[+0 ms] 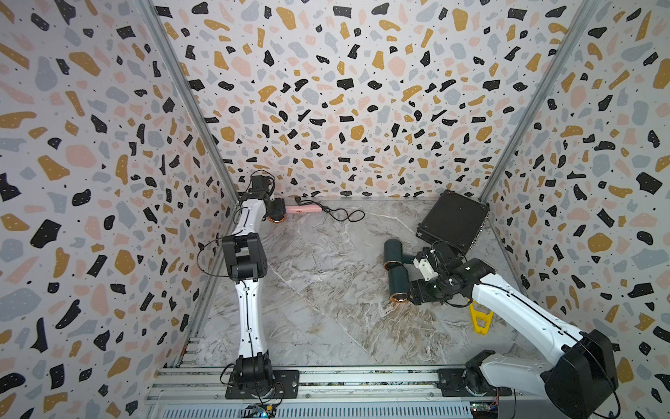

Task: Wrap the cord around the hair dryer
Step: Move the hair dryer to the center of the board, then pick up the hair dryer from the center of the board.

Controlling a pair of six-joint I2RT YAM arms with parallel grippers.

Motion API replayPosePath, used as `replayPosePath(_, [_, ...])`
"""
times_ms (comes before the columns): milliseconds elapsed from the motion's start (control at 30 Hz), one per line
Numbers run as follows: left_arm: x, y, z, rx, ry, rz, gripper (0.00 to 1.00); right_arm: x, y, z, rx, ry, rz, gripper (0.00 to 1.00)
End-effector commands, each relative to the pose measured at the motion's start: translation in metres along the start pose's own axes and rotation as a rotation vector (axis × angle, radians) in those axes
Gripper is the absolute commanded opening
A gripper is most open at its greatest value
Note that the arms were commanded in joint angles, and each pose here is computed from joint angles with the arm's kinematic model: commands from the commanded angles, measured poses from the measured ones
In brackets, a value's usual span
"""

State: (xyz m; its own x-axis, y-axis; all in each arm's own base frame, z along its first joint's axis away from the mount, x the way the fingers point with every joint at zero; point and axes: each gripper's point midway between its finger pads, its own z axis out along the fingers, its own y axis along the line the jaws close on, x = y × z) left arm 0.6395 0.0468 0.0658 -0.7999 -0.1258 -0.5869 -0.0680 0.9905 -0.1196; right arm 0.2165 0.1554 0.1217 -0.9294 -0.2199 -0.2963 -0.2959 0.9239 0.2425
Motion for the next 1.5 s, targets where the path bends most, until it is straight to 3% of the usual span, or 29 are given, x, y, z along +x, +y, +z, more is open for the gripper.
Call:
replayPosePath(0, [0.046,0.000,-0.003,-0.004,0.161,0.024,0.61,0.005,-0.004,-0.001,0.014,0.008,0.011,0.81])
replayPosePath(367, [0.126,-0.012,-0.060,0.045,0.425,0.001,0.56,-0.009,0.005,0.002,-0.020,-0.006,-0.014,0.81])
replayPosePath(567, [0.168,-0.010,-0.095,0.005,0.445,-0.056,0.53,-0.014,0.005,0.006,-0.016,0.003,-0.024,0.81])
replayPosePath(733, [0.206,-0.034,-0.126,0.073,0.467,-0.073,0.51,-0.015,0.006,0.011,-0.019,0.027,-0.035,0.81])
replayPosePath(767, [0.212,-0.037,-0.130,0.072,0.480,-0.065,0.53,-0.016,0.006,0.012,-0.019,0.029,-0.034,0.81])
replayPosePath(833, [0.221,-0.037,-0.139,0.040,0.501,-0.032,0.68,-0.017,0.007,0.013,-0.019,0.033,-0.035,0.82])
replayPosePath(1033, [0.182,-0.045,-0.171,0.022,0.384,0.004,0.98,-0.016,0.005,0.013,-0.012,0.040,-0.041,0.86])
replayPosePath(1233, [0.156,-0.042,-0.155,-0.005,0.375,0.023,0.99,-0.011,0.007,0.021,-0.029,0.075,-0.047,0.88])
replayPosePath(1467, [0.148,-0.036,-0.126,-0.040,0.430,0.047,0.99,-0.014,0.003,0.024,-0.004,0.084,-0.076,0.91])
